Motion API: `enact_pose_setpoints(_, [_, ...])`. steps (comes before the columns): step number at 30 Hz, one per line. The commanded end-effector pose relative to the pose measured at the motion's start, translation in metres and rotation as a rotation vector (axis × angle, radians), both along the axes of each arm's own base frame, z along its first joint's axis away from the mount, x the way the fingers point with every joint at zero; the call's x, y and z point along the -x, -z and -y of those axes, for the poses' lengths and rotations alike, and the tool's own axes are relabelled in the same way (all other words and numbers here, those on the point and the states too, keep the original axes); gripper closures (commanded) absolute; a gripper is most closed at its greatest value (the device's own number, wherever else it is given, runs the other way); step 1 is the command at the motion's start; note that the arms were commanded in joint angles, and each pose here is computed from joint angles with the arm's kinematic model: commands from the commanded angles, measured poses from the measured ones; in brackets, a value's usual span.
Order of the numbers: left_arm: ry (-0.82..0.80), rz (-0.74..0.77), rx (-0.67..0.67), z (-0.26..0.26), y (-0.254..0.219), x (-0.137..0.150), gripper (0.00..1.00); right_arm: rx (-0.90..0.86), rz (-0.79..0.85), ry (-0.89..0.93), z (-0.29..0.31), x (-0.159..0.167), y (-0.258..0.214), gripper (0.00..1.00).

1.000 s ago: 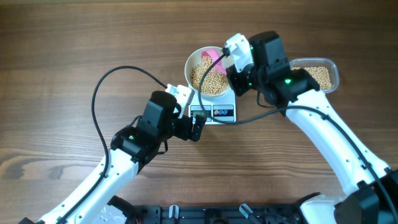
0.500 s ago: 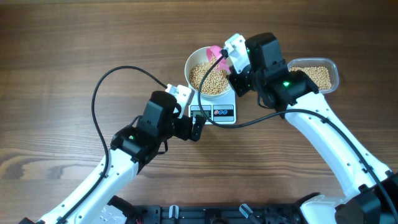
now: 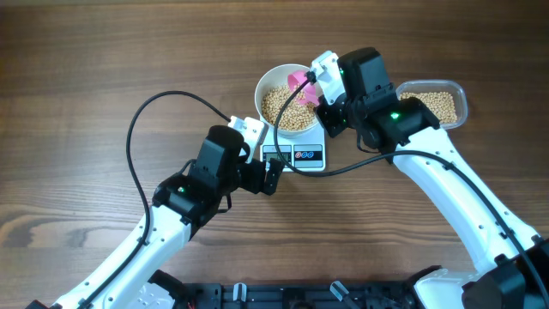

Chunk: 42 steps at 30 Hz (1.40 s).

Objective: Scoop item into bowl and weigh 150g on scale
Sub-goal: 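Tilt the pink scoop over the bowl with the right gripper, pouring soybeans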

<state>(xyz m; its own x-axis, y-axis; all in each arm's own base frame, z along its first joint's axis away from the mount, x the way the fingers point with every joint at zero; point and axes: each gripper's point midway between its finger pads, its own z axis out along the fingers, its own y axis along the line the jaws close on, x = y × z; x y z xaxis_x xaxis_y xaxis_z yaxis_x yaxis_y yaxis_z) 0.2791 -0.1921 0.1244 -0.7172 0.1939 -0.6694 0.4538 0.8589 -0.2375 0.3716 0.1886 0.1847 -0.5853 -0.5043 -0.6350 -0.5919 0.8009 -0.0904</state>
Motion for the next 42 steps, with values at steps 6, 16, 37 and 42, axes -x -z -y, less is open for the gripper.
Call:
enact_pose_setpoints(6, [0.03, 0.0, -0.006, 0.003, 0.002, 0.003, 0.0, 0.065, 0.091, -0.095, 0.0, -0.004, -0.019, 0.96])
enact_pose_setpoints(16, [0.03, 0.0, -0.006, 0.003, 0.003, 0.003, 0.0, 0.076, 0.064, -0.096, 0.002, 0.001, -0.014, 0.96])
enact_pose_setpoints(37, [0.03, 0.0, -0.006, 0.003, 0.002, 0.003, 0.0, -0.171, -0.087, 0.016, 0.014, 0.002, -0.014, 0.96])
enact_pose_setpoints(42, [0.03, 0.0, -0.006, 0.003, 0.003, 0.003, 0.0, -0.223, -0.104, 0.019, 0.021, 0.0, -0.017, 0.96])
